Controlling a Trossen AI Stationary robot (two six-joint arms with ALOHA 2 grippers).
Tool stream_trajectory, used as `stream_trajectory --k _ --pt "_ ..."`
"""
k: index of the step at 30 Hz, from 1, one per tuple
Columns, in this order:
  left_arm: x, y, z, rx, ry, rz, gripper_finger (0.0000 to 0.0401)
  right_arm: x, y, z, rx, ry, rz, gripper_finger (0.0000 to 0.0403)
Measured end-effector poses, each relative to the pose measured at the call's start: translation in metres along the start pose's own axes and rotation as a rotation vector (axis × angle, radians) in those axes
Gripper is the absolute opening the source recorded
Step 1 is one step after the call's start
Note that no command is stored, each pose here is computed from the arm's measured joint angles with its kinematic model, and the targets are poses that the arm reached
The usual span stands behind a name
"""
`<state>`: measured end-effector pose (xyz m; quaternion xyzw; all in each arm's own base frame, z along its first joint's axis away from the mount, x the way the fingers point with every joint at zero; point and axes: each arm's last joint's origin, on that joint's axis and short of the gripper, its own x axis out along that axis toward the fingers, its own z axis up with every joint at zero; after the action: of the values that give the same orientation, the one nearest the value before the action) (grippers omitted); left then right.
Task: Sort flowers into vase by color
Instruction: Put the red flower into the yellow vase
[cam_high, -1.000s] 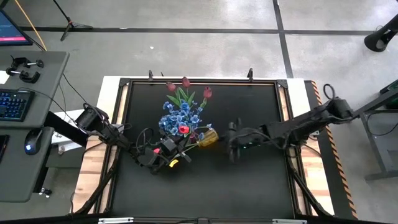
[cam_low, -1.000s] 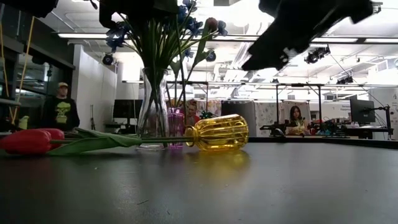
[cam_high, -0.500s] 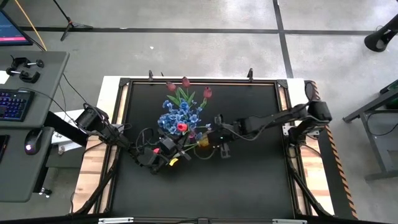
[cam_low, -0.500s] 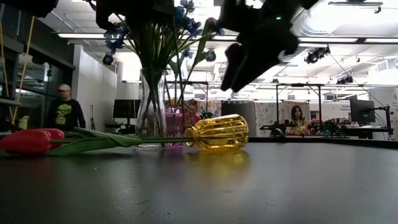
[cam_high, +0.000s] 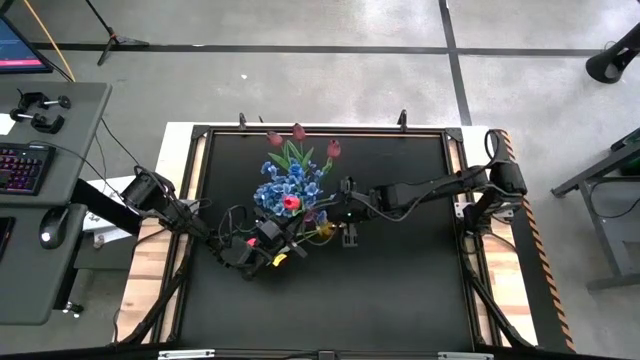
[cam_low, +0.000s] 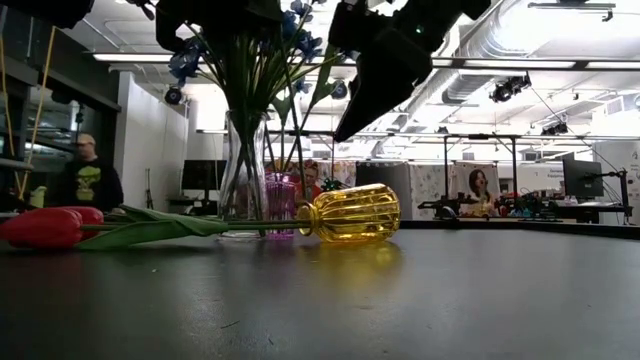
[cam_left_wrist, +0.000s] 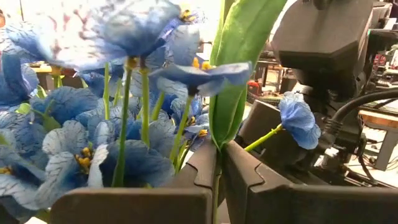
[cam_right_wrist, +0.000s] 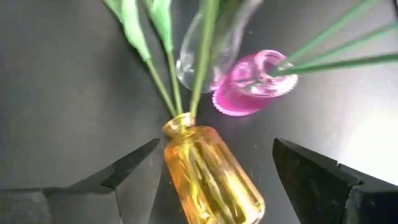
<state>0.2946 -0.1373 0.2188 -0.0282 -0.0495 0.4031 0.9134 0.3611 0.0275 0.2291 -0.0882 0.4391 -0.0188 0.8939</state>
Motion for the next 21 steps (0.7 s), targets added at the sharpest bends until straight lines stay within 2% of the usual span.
stream_trajectory --k 6,10,14,19,21 --pt "0.000 0.000 0.000 0.000 0.000 0.002 0.0000 0.000 0.002 -0.003 -0.089 0.026 0.108 0.0303" --pt "0.000 0.000 0.000 0.000 0.000 0.003 0.0000 0.005 0.004 -0.008 -0.136 0.047 0.234 0.0346" --pt "0.000 0.000 0.000 0.000 0.001 0.005 0.0000 0.023 0.004 -0.011 -0.248 0.076 0.147 0.0394" --pt "0.000 0.000 0.000 0.000 0.001 0.007 0.0000 0.036 0.004 -0.017 -0.240 0.141 0.048 0.0377" --pt "0.000 0.000 0.000 0.000 0.002 0.009 0.0000 0.036 0.004 -0.022 -0.167 0.181 0.049 0.0375"
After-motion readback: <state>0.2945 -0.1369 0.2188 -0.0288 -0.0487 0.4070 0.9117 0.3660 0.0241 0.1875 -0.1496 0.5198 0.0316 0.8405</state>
